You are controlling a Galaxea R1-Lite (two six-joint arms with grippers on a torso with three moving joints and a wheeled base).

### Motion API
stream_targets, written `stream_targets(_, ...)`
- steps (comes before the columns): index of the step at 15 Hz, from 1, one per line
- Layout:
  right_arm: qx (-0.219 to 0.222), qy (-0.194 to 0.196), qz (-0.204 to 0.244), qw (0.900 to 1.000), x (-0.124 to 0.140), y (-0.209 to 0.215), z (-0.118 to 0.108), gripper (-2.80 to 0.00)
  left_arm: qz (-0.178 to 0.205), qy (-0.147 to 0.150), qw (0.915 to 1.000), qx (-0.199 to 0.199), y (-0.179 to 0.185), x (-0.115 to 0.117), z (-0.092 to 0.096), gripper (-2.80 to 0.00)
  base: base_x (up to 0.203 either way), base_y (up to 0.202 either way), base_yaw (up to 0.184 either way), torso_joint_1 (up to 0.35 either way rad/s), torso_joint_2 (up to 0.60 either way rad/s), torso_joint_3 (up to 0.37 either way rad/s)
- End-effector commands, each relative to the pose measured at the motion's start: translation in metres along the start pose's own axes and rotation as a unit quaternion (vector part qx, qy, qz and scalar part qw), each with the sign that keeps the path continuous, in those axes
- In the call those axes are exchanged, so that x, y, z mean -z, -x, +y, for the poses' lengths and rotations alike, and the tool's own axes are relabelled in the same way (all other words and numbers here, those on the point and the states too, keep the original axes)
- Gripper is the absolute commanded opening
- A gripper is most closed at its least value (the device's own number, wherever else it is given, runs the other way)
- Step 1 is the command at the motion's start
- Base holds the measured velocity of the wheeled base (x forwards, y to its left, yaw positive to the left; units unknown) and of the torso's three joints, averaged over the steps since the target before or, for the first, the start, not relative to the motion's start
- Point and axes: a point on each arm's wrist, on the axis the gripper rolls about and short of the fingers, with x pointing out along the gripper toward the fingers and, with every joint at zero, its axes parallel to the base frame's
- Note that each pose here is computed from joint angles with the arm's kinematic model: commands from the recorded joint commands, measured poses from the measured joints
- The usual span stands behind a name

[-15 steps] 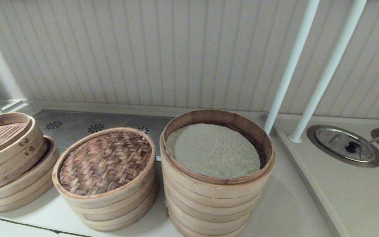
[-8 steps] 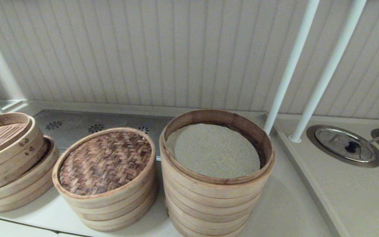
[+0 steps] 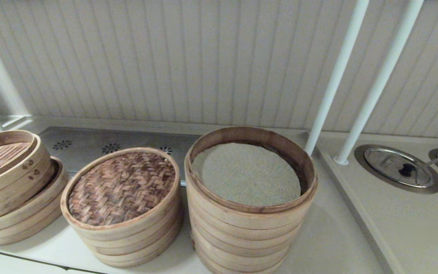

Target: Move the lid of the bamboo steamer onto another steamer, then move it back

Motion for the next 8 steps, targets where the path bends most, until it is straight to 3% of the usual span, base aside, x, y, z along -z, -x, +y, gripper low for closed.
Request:
stream_targets(1,0.000,0.000,0.001,1.000,0.000,0.000,0.000,-2.80,-0.009,0.001,1.0000,-0.001,0.002,0.000,0.000,-2.80,0.000,0.000,0.000,0.000,0.00,0.000)
stream_targets(2,0.000,-0.001,0.001,1.000,0.000,0.000,0.000,-2.80,-0.008,0.002,1.0000,0.000,0.002,0.000,0.000,-2.80,0.000,0.000,0.000,0.000,0.00,0.000)
stream_targets(4,0.000,-0.001,0.003,1.000,0.001,0.000,0.000,-2.80,0.000,0.032,0.9980,0.054,0.002,0.002,-0.002,-2.80,0.000,0.000,0.000,0.000,0.00,0.000)
stream_targets(7,0.000,-0.001,0.003,1.000,0.001,0.000,0.000,-2.80,0.003,0.050,0.9964,0.068,0.002,0.004,-0.003,-2.80,0.000,0.000,0.000,0.000,0.00,0.000)
stream_targets(8,0.000,-0.001,0.003,1.000,0.001,0.000,0.000,-2.80,0.012,0.054,0.9941,0.094,0.000,0.010,-0.006,-2.80,0.000,0.000,0.000,0.000,0.00,0.000)
